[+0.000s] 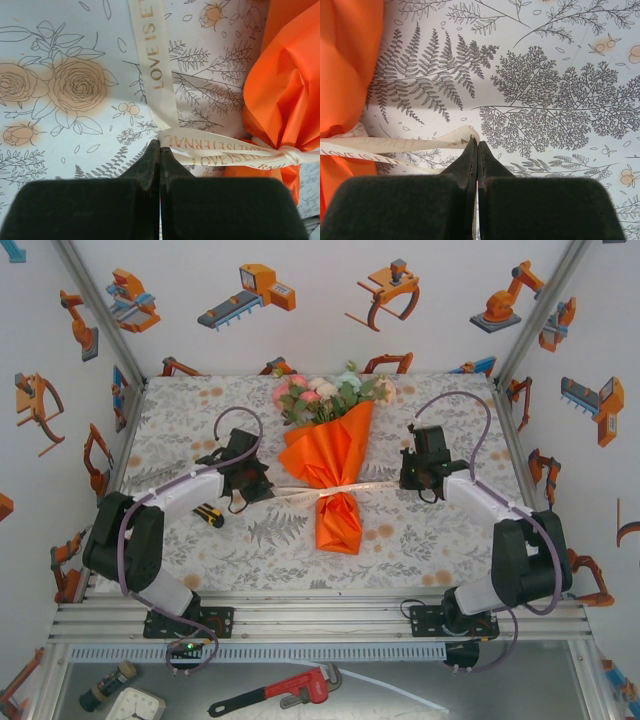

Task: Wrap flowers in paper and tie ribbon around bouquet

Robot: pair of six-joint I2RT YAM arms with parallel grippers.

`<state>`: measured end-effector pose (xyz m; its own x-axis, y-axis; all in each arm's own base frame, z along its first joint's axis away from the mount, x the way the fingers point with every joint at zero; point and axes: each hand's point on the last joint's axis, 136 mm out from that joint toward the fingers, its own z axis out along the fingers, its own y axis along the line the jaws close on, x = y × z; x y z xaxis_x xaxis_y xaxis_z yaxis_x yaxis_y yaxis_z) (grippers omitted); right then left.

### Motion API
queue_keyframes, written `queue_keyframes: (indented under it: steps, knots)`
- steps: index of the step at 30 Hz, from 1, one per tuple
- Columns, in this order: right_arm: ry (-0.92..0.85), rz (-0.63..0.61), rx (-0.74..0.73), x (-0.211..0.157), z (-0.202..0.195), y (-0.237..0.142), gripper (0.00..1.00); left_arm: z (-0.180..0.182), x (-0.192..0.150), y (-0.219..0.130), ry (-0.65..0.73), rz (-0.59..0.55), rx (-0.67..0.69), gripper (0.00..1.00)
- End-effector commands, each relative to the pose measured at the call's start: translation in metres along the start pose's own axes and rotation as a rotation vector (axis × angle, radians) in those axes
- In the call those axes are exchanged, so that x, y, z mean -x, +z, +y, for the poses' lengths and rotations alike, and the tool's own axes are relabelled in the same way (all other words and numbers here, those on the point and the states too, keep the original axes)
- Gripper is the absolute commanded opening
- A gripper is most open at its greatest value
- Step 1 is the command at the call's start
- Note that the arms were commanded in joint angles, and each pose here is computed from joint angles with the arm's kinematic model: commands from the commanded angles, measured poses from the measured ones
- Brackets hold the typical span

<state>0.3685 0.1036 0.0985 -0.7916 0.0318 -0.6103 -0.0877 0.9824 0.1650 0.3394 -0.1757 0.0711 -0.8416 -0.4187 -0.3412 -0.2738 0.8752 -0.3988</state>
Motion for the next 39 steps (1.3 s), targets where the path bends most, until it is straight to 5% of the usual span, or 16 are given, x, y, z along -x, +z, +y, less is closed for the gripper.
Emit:
queue_keyframes:
  steps: [1, 24, 30, 32, 36, 39]
  knots:
    - [-0.031, 0.004, -0.082, 0.006, -0.022, 0.002, 0.0, 0.02, 0.008, -0.005, -0.037, -0.023, 0.029, 0.0]
    - [0.205, 0.004, -0.276, -0.004, -0.104, -0.003, 0.0, 0.095, 0.01, 0.008, -0.162, -0.017, 0.117, 0.0]
    - [0.203, -0.04, -0.052, 0.006, -0.064, -0.003, 0.0, 0.062, 0.017, 0.003, -0.111, -0.036, -0.008, 0.01]
    - [0.204, -0.063, 0.039, 0.012, -0.044, -0.011, 0.03, 0.044, 0.026, -0.011, -0.049, -0.082, -0.049, 0.16]
    - [0.207, -0.172, 0.129, 0.035, -0.022, -0.054, 0.34, 0.009, 0.046, -0.06, 0.112, -0.244, -0.111, 0.47]
    - [0.192, -0.298, 0.074, 0.05, -0.031, -0.089, 0.46, -0.004, 0.058, -0.101, 0.212, -0.4, -0.141, 0.59]
